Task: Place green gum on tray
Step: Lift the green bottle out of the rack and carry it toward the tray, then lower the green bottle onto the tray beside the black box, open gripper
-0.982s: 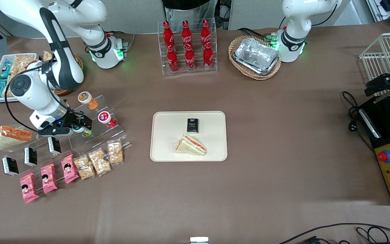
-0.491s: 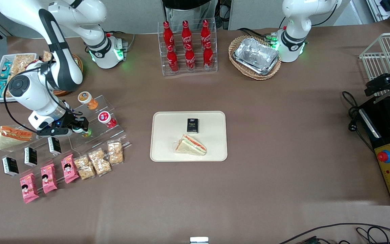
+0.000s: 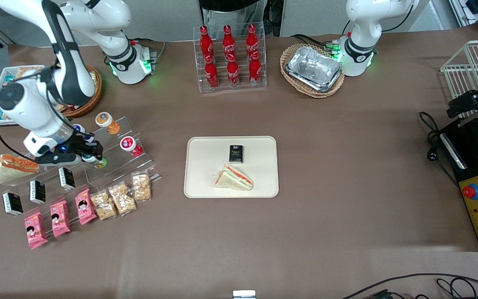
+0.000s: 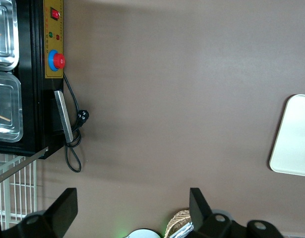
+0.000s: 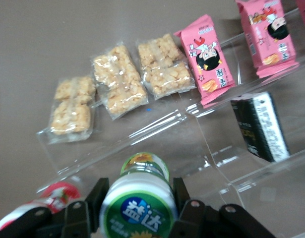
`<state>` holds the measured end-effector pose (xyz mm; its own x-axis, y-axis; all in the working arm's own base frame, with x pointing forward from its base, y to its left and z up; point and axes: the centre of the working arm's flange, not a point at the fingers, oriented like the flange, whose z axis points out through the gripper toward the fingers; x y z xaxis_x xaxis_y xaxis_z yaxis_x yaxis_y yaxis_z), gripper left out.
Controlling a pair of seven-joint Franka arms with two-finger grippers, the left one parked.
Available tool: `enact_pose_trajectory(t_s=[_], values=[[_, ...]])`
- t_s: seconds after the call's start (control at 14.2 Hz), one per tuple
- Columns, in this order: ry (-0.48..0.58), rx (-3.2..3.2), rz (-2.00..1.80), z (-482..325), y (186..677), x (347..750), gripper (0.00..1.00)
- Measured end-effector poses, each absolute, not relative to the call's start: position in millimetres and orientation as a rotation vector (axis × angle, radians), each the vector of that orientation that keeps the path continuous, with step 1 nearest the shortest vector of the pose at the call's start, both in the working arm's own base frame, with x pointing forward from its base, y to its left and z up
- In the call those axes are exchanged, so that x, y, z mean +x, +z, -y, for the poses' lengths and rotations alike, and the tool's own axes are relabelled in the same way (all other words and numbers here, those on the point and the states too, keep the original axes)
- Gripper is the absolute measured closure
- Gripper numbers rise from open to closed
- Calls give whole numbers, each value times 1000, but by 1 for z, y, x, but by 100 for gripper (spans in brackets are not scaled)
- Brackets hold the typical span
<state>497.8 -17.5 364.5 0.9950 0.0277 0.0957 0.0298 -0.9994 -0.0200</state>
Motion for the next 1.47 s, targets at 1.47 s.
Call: enact_pose_trajectory(t_s=[1.47], values=[[0,-3100,-226,-323,357,492,42]])
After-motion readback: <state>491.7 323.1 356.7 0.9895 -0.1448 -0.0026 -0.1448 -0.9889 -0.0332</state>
